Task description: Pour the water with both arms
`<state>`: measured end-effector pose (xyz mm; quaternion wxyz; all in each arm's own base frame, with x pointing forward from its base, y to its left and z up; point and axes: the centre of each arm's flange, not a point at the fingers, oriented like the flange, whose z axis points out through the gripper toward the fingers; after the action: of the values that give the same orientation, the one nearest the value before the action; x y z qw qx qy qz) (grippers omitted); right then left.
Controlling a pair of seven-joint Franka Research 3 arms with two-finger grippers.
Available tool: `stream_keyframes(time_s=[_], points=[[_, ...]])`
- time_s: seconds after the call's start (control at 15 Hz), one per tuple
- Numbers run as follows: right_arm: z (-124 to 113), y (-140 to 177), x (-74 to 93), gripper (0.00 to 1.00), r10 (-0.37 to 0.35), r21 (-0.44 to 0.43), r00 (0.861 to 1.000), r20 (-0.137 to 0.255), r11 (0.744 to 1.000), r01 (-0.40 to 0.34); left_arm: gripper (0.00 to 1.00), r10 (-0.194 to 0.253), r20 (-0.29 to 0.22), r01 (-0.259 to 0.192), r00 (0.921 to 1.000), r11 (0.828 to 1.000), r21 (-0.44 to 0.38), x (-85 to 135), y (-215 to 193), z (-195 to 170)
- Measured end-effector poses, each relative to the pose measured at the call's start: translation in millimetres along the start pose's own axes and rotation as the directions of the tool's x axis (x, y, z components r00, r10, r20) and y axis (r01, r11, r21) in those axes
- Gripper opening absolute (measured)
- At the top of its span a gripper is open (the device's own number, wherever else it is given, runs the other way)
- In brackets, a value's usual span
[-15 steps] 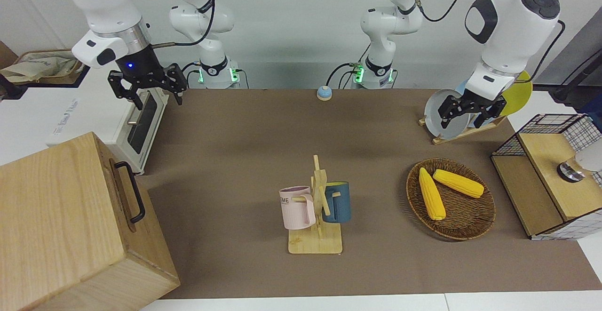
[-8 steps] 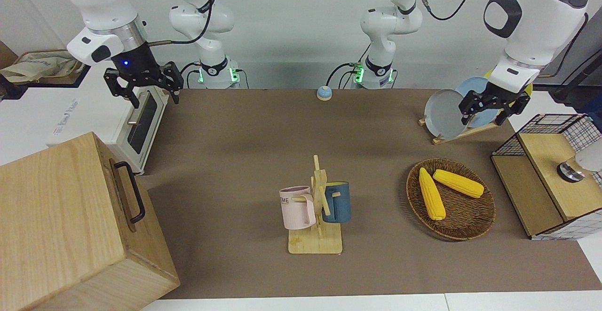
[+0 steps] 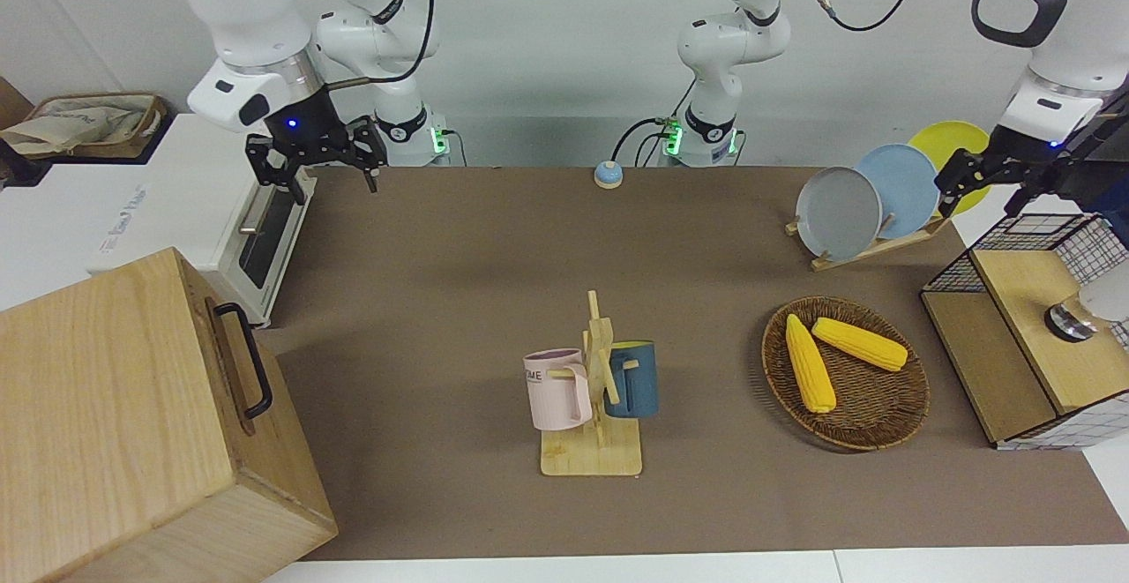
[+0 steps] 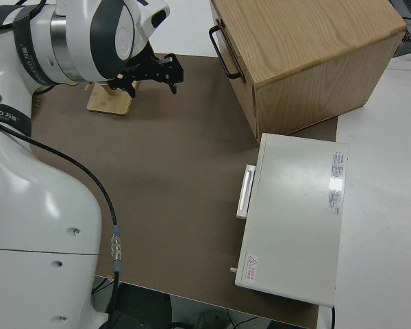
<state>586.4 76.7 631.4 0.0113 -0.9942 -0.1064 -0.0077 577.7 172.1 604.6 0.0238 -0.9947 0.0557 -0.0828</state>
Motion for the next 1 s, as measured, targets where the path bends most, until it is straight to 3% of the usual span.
stream_keyframes(time_s=[0.13, 0.27, 0.6, 0.8, 1.0], points=[[14.5, -29.9, 5.4, 0.99, -0.028, 0.003, 0.999, 0.019, 1.000, 0.028, 1.00, 0.027, -0.020, -0.028, 0.9994, 1.000, -0.007, -9.1, -25.3, -0.7], [37.4, -61.0, 19.7, 0.99, -0.056, 0.017, 0.998, 0.010, 0.998, 0.055, 1.00, 0.049, -0.043, -0.049, 0.9979, 0.999, 0.004, -16.7, -53.3, 3.8], [105.6, -109.7, 70.4, 0.99, -0.078, 0.069, 0.993, -0.091, 0.994, 0.085, 1.00, 0.109, -0.117, -0.110, 0.9871, 0.994, 0.004, -36.3, -119.8, 25.5], [133.6, -127.9, 91.6, 0.99, -0.093, 0.072, 0.982, -0.162, 0.992, 0.106, 1.00, 0.075, -0.224, -0.084, 0.9717, 0.996, -0.031, -49.4, -158.6, 37.9], [151.5, -142.5, 107.9, 0.99, -0.102, 0.073, 0.964, -0.244, 0.990, 0.123, 1.00, 0.013, -0.320, -0.024, 0.9473, 0.999, -0.028, -50.0, -181.5, 48.8]])
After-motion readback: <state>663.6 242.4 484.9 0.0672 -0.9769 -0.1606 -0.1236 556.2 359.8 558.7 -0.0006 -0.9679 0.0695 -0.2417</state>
